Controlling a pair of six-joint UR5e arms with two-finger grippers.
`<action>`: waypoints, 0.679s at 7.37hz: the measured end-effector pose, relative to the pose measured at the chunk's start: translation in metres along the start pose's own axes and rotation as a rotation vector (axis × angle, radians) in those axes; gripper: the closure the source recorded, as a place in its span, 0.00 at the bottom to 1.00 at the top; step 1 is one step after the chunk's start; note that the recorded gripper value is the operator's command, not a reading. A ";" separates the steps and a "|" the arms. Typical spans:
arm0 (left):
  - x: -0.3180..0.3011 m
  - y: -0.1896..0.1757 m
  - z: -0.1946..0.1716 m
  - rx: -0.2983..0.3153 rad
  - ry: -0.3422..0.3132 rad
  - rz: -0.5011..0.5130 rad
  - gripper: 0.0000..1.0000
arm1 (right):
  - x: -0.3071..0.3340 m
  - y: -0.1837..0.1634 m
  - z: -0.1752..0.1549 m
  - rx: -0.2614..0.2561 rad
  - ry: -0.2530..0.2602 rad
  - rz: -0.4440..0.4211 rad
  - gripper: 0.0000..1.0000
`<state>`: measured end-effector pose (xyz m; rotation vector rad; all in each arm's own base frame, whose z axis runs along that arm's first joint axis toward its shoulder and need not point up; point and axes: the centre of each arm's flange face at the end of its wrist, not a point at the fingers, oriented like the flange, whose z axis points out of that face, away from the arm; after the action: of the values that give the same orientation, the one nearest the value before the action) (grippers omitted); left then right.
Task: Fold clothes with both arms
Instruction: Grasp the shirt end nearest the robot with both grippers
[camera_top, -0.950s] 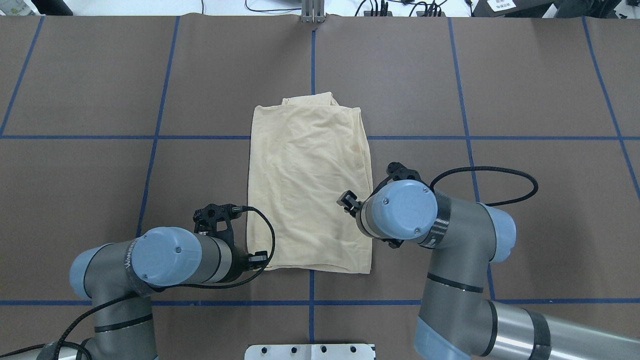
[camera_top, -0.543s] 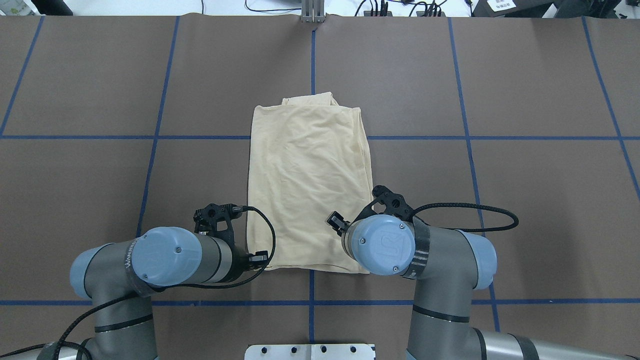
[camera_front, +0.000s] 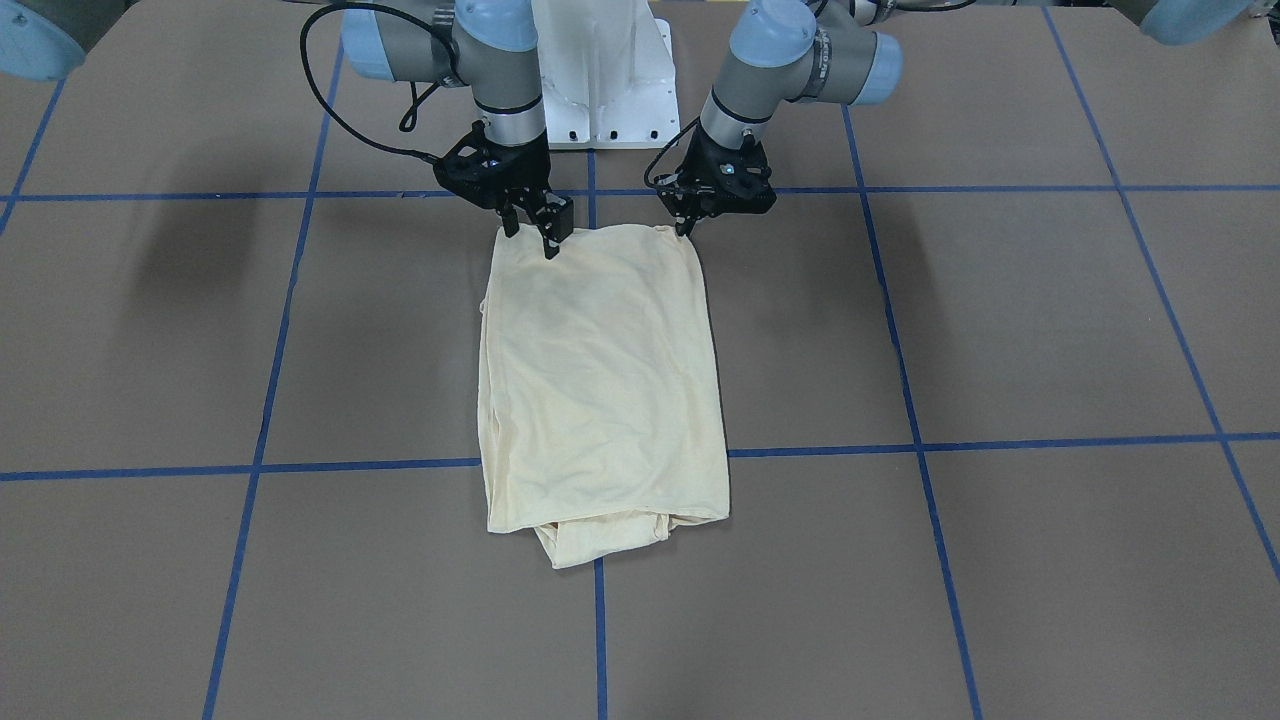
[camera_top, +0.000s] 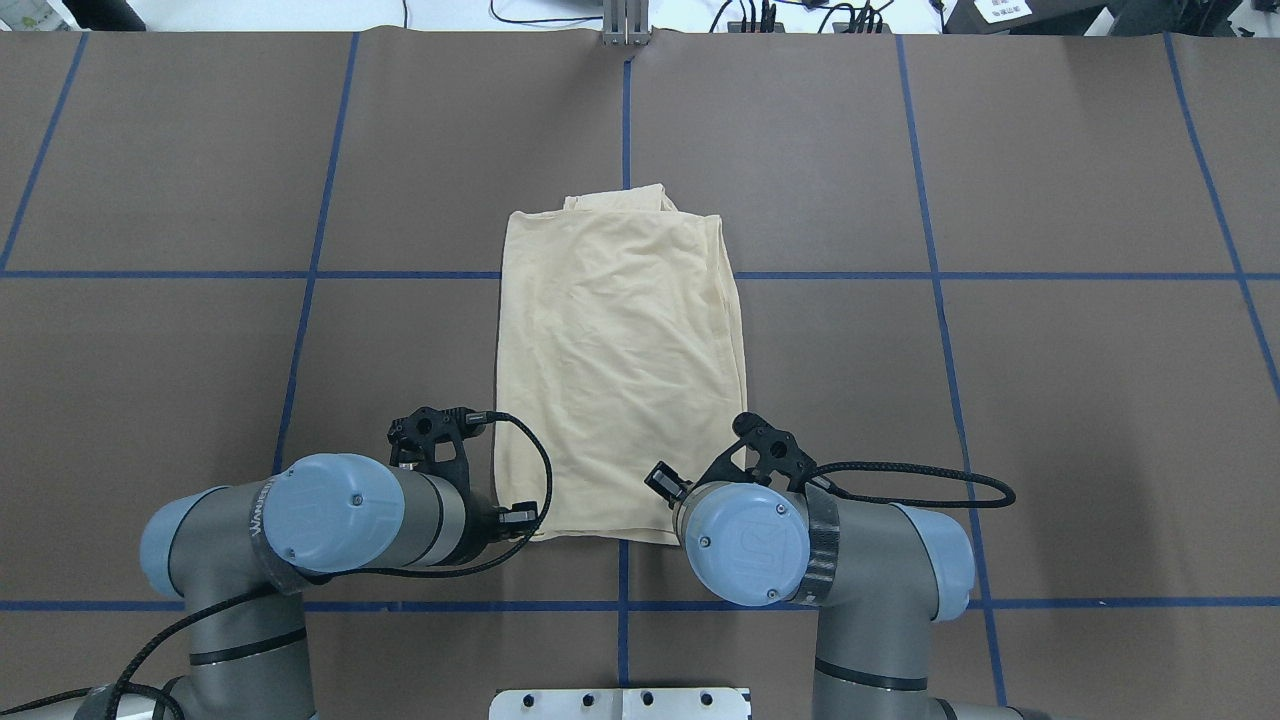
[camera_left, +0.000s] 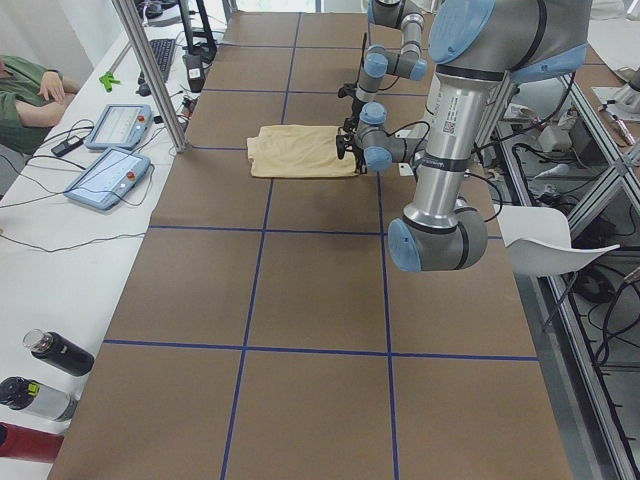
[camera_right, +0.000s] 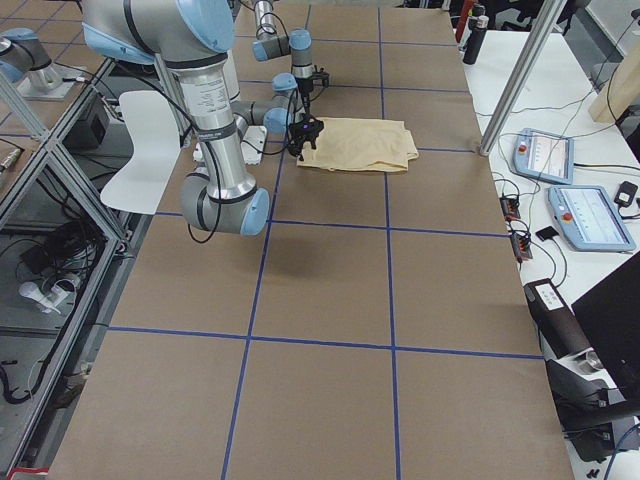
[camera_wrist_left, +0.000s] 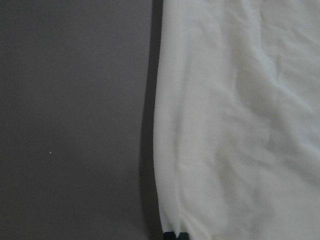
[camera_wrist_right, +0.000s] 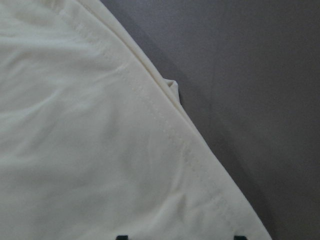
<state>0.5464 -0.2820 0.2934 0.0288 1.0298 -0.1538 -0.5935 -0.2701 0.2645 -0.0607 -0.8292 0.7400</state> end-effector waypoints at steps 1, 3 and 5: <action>0.000 0.000 0.000 0.000 0.000 0.000 1.00 | 0.003 0.003 0.005 0.003 0.009 -0.004 0.25; 0.000 0.000 -0.001 -0.001 0.001 0.000 1.00 | 0.002 0.006 0.008 0.008 0.010 -0.003 0.73; 0.001 0.000 -0.003 0.000 0.005 0.000 1.00 | -0.001 0.007 0.009 0.018 0.003 0.031 1.00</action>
<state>0.5444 -0.2813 0.2910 0.0289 1.0345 -0.1535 -0.6040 -0.2673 0.2674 -0.0585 -0.8199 0.7769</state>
